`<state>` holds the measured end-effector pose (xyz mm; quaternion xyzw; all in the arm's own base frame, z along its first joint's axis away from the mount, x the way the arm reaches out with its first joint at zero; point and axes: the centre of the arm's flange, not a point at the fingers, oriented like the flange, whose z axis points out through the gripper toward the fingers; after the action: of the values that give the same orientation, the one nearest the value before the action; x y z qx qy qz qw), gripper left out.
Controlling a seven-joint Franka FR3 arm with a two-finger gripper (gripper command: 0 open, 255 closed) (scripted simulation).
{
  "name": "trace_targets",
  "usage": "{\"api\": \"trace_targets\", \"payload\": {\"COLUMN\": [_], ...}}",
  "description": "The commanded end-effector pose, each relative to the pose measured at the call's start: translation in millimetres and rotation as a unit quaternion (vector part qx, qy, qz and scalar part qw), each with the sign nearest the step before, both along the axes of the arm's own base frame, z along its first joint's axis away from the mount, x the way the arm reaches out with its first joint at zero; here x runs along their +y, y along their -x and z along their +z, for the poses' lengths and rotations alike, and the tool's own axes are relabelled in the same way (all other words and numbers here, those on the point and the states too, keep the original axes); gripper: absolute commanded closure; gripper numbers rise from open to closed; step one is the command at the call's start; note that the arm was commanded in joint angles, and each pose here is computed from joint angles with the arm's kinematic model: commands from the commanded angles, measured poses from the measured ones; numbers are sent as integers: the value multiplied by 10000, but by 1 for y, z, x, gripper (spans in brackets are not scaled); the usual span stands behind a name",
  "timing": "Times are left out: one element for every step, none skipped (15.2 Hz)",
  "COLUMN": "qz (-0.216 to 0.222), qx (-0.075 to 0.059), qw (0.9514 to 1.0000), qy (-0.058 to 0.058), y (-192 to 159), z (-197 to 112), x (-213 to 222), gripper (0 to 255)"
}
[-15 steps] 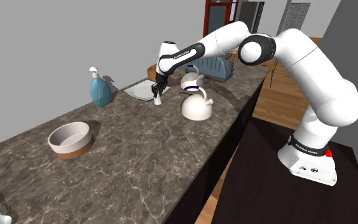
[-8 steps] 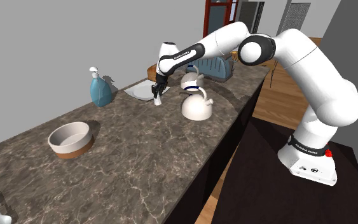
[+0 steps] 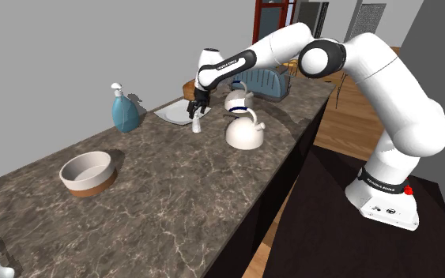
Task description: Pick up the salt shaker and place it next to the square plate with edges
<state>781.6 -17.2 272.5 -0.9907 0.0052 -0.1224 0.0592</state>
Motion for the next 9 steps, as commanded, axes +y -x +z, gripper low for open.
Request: {"api": "trace_targets", "payload": {"qz": [-1,-1,-1,-1,-1,-1,-1,-1,-1], "qx": [-2,-2,-2,-2,-2,-2,-2,-2,-2], "qw": [10000,10000,10000,10000,10000,10000,10000,10000,10000], "qy": [0,0,0,0,0,0,0,0,0], "y": [6,9,9,9,9,9,9,9,9], "z": [23,33,33,33,33,33,33,33,33], "x": [-2,-3,-3,-3,-3,-3,-3,-3,-3], "gripper": [0,0,0,0,0,0,0,0,0]}}
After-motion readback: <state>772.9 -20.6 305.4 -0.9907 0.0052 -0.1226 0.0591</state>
